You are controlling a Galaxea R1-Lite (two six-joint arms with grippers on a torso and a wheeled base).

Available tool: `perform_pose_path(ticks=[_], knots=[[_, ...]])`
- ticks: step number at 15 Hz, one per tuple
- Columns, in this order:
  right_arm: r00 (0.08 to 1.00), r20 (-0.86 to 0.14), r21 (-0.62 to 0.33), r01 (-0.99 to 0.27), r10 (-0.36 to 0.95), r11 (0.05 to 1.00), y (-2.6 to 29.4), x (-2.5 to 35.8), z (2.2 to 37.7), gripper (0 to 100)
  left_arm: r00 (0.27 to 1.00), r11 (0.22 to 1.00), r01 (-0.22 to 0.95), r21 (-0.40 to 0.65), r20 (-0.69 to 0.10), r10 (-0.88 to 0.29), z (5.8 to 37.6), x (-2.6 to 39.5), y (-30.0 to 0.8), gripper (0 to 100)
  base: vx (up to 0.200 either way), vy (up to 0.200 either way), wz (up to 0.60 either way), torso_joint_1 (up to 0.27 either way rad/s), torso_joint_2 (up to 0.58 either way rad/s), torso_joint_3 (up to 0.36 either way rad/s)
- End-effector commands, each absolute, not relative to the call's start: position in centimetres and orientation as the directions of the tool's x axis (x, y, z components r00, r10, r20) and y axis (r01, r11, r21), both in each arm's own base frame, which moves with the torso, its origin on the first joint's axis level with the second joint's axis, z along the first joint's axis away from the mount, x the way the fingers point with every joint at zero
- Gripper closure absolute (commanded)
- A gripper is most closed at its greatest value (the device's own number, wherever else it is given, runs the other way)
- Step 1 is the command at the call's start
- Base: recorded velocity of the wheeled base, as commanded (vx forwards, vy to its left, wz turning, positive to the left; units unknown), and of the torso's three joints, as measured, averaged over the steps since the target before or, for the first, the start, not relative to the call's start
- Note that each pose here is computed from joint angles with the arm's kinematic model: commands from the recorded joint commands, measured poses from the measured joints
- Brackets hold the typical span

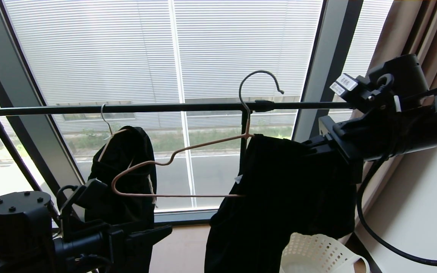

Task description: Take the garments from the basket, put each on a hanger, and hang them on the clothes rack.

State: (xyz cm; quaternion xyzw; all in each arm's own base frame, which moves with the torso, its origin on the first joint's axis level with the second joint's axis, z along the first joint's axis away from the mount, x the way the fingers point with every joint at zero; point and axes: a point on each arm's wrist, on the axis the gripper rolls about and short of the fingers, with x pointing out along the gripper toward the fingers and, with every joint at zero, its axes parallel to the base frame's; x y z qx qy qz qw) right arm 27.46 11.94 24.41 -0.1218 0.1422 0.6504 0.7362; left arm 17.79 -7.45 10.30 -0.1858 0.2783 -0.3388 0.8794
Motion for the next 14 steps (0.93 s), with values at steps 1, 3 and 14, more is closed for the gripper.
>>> perform_pose_path(ticks=[1,3,14], knots=[[0.107,-0.356,0.000,-0.993,0.929,0.114,11.6,27.4,24.5,100,0.618,0.710,0.474,-0.521,-0.377,-0.690,10.0,18.5,-7.4,0,0.000,0.000,0.00,0.000,0.00,0.000],[0.072,-0.326,-0.006,-0.997,0.943,0.074,11.6,27.1,24.8,100,0.590,0.696,0.477,-0.536,-0.392,-0.706,9.4,19.3,-7.7,0,0.000,0.000,0.00,0.000,0.00,0.000],[0.025,-0.322,-0.010,-1.000,0.946,0.023,12.7,26.0,25.0,100,0.442,0.551,0.645,-0.530,-0.329,-0.834,9.2,20.9,-13.1,0,0.000,0.000,0.00,0.000,0.00,0.000]])
